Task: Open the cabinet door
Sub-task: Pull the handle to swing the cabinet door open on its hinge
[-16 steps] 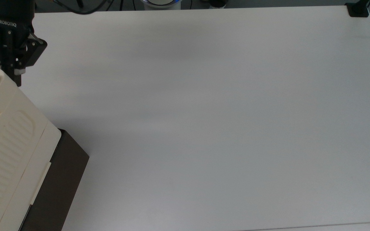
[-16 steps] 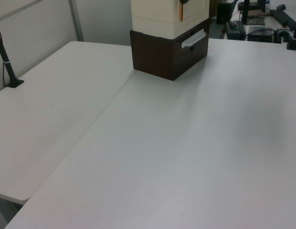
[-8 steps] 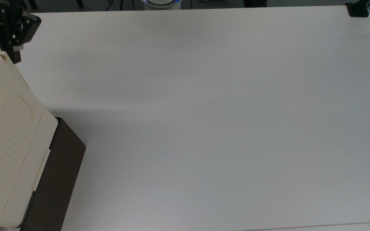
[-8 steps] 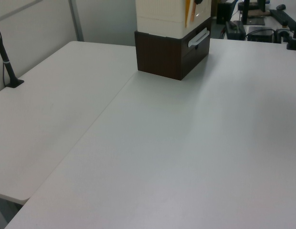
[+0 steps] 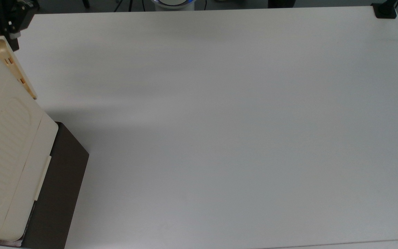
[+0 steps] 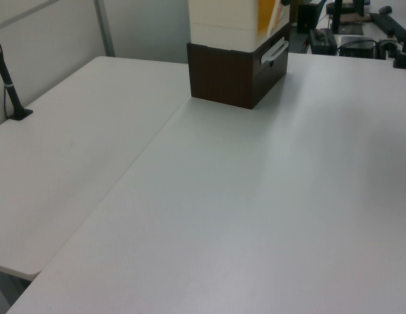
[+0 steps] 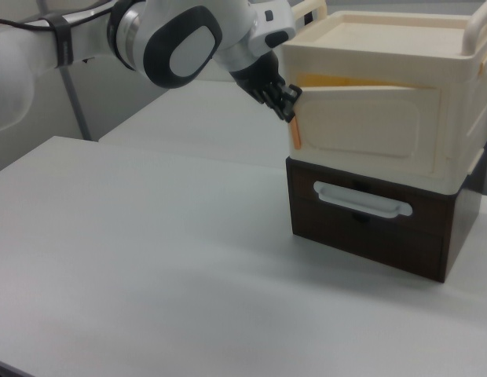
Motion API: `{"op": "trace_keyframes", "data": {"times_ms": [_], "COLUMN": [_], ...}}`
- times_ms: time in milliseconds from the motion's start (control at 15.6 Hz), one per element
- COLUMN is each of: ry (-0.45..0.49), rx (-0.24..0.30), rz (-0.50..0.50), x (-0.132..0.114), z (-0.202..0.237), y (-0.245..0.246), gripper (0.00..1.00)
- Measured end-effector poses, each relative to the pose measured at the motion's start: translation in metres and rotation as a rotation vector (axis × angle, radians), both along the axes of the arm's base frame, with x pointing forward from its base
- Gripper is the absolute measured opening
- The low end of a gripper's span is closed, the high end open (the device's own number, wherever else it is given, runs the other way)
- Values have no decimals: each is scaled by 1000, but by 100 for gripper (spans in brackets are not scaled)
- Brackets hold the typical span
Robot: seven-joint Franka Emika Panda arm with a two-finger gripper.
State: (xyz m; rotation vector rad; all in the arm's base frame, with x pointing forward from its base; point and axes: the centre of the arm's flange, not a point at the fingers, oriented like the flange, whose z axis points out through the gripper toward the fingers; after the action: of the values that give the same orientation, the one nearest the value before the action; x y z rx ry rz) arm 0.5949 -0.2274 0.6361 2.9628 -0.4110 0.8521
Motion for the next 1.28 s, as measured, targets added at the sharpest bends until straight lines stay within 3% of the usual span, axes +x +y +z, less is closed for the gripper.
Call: {"op": "trace_keyframes", "data": {"times_ms": [256, 768, 1280], "ry": [83, 133, 117], "rx": [32, 49, -52], "rz": [-28, -154, -219], "x": [-43, -116, -209], "z": [10, 15, 36], "y": [-32, -116, -215], "gripper": [19, 98, 100]}}
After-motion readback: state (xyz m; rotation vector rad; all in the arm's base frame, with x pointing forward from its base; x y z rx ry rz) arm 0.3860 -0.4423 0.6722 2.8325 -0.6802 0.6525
